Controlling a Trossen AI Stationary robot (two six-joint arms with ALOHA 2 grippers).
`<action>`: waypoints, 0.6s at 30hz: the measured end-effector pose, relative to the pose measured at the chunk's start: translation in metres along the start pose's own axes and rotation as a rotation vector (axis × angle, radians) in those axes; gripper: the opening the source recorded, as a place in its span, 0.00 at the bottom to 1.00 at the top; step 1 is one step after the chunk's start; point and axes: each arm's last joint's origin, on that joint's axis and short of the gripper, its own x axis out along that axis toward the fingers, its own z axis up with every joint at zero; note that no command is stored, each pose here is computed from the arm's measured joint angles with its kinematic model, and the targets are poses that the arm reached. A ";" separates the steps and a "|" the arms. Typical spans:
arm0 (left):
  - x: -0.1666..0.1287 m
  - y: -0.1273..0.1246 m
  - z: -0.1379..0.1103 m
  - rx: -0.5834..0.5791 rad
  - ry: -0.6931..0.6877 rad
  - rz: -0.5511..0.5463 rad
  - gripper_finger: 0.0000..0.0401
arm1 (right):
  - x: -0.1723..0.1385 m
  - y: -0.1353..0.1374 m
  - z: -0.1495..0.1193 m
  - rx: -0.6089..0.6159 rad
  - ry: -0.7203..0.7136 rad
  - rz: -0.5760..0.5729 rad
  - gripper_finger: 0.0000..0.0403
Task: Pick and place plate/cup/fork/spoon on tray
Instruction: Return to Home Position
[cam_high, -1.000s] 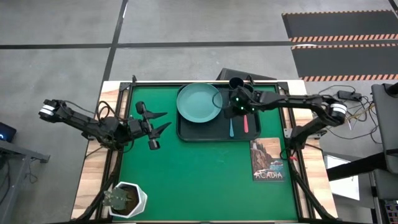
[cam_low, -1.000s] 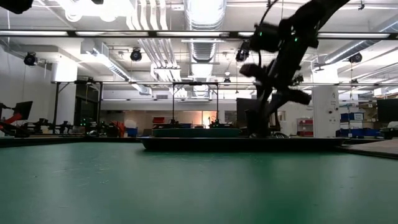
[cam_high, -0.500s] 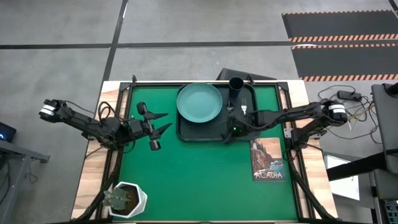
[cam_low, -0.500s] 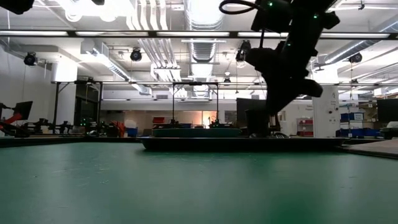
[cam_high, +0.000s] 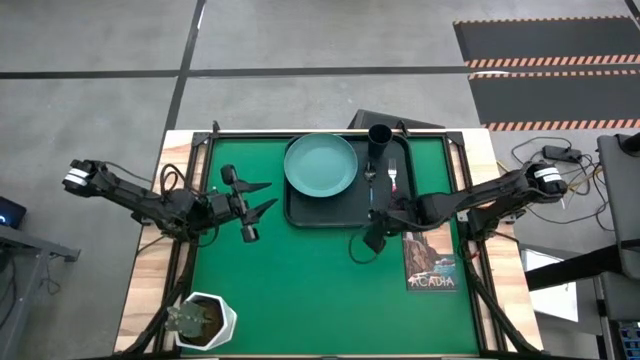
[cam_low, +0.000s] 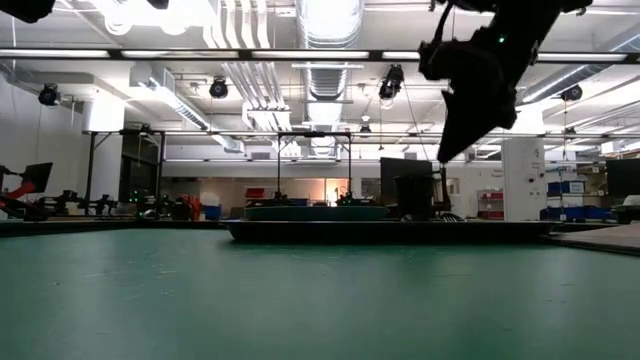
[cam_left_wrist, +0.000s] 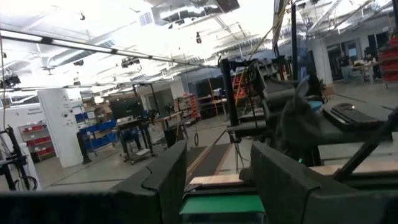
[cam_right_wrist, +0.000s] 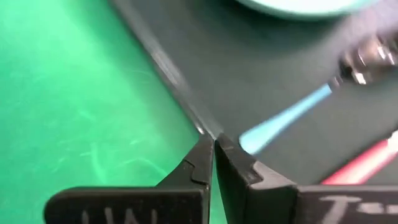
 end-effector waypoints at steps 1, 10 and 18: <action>0.000 0.000 -0.001 0.004 0.006 -0.001 0.40 | -0.002 0.003 0.000 -0.037 -0.016 0.017 0.02; 0.000 -0.001 -0.003 0.031 0.026 -0.001 0.40 | -0.015 0.030 -0.001 -0.287 -0.231 0.135 0.02; 0.000 0.000 -0.002 0.045 0.024 0.001 0.40 | -0.011 0.030 -0.011 -0.350 -0.286 0.170 0.02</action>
